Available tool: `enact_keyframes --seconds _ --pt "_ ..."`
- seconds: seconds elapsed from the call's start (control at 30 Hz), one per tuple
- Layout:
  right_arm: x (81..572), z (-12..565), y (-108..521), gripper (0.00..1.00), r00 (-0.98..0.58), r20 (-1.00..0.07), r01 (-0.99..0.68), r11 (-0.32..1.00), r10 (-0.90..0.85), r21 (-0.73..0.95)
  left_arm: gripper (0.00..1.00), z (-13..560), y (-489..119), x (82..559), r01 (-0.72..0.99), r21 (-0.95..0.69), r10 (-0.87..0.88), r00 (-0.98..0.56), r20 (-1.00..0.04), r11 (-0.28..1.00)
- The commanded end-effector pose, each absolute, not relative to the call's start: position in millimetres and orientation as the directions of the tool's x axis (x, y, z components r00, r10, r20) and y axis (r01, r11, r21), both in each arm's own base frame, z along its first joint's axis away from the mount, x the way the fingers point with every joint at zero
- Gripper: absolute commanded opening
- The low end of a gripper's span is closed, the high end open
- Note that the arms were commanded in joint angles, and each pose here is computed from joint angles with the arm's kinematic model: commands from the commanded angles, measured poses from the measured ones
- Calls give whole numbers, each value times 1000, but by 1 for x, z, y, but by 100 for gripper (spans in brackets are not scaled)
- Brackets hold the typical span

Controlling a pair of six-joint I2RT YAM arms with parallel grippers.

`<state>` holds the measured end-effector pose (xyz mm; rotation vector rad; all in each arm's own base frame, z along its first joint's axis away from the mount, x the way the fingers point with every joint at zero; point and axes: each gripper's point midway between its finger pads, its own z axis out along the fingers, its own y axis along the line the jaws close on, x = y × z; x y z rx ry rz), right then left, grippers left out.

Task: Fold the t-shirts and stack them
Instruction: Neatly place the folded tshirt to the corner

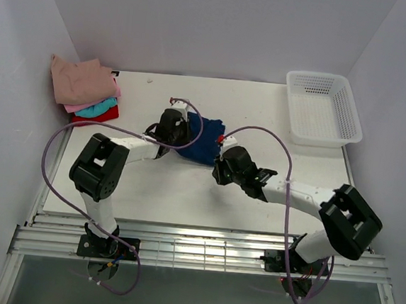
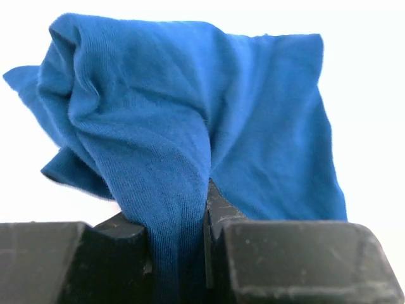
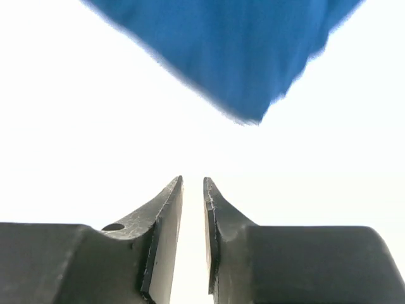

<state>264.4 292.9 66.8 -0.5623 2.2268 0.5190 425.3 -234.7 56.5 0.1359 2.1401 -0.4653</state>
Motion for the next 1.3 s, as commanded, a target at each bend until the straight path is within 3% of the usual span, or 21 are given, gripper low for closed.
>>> enact_keyframes --seconds 0.0,0.33,0.63,1.27 --pt "257 96 275 26 -568 -796 -518 842 -207 150 0 126 -189 460 197 -118 -9 -478 -878 973" --pt "237 125 246 26 -508 -849 -508 846 -143 161 0 190 -165 521 216 24 120 -441 -889 976" --pt "226 122 234 26 -495 -861 -511 841 -116 180 0 241 -106 570 123 104 146 -417 -897 987" --pt "203 84 236 26 -556 -816 -562 796 -162 225 0 322 23 610 -101 103 71 -281 -957 990"
